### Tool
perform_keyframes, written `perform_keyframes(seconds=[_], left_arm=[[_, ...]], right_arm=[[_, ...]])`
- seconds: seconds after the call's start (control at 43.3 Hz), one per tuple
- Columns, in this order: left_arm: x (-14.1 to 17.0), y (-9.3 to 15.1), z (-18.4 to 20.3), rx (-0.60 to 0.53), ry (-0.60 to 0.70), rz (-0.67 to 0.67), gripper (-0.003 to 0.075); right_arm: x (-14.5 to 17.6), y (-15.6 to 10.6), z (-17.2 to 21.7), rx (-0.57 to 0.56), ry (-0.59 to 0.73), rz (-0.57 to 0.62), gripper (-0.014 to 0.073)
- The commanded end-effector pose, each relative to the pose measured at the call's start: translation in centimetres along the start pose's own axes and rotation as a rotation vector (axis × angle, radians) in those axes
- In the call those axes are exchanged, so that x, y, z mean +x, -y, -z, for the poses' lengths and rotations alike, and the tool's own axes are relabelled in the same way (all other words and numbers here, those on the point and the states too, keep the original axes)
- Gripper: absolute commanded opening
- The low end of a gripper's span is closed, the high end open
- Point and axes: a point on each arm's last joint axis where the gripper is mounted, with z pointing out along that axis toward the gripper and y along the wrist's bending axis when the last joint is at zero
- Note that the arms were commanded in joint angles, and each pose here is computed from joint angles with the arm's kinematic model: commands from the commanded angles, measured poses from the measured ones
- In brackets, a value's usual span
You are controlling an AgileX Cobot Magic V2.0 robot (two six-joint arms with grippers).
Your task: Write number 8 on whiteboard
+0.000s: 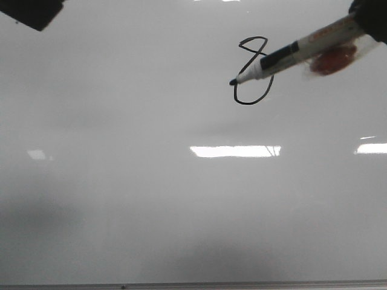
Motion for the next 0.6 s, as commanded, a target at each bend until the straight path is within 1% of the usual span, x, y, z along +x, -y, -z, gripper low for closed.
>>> perform_keyframes(seconds=[0.0,0.139,0.3,0.416,0.577], left_arm=[[-2.4,0.7,-0.1,0.044,0.110,-0.062,0.0422],[-4.0,1.9,-2.1,0.138,0.102,-0.128,0.0421],[-5.9,3.3,-4.7,0.230,0.092,-0.176,0.0421],[-7.0,3.9,-6.2,0.248,0.099,-0.197,0.0420],[-7.5,4.2,-7.7,0.258,0.101,-0.196,0.0420]], right_arm=[[-0.8,-1.0,1.0,-0.050,0.056,0.057,-0.0097],[-1.1,-1.6,1.0,-0.114,0.087,0.084,-0.0097],[-1.2,-1.7,1.0,-0.119,0.100,0.083,-0.0097],[-1.2,-1.7,1.0,-0.119,0.100,0.083,-0.0097],[-1.2,-1.7,1.0,-0.119,0.100,0.083,-0.0097]])
